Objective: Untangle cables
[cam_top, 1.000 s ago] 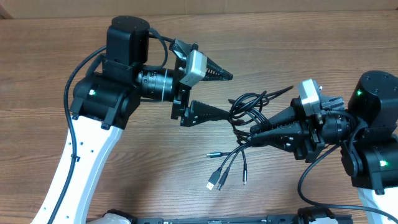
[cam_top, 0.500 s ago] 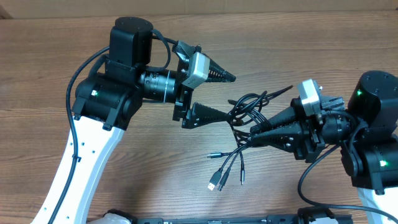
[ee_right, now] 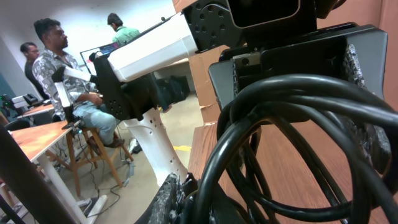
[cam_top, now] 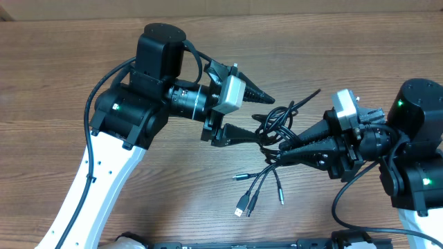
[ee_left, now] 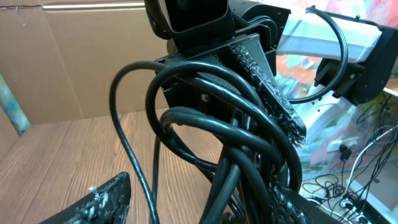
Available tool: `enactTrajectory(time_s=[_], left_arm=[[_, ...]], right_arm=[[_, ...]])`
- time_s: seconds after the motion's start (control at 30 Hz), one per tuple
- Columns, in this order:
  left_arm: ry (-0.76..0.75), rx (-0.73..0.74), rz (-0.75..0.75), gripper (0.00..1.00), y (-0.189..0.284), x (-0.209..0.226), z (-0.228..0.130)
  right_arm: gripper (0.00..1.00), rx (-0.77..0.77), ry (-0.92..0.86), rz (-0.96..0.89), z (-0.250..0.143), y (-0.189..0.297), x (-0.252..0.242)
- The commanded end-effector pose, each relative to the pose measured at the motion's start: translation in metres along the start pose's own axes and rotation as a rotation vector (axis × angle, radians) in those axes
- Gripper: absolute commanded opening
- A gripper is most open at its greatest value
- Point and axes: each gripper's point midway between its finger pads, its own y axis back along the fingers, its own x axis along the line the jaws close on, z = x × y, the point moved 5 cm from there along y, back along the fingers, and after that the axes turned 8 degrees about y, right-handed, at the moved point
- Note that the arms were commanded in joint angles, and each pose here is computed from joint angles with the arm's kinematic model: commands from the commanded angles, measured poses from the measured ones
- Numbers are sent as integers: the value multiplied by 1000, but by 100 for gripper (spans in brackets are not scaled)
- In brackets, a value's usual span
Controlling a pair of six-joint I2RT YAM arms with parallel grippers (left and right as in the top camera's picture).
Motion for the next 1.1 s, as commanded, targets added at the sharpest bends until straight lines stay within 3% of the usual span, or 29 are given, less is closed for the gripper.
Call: enactTrajectory(time_s=[0.0, 0.17, 0.27, 0.53, 1.07], left_arm=[[-44, -9, -18, 66, -1, -2, 4], [52, -13, 43, 66, 17, 8, 2], [145, -41, 103, 72, 42, 18, 0], [110, -166, 124, 77, 102, 19, 7], [55, -88, 99, 83, 63, 18, 3]], right_arm=[[10, -7, 27, 35, 6, -1, 7], [4, -7, 27, 32, 6, -1, 7], [4, -7, 27, 33, 6, -1, 7], [4, -7, 33, 33, 6, -1, 7], [4, -8, 57, 37, 8, -1, 7]])
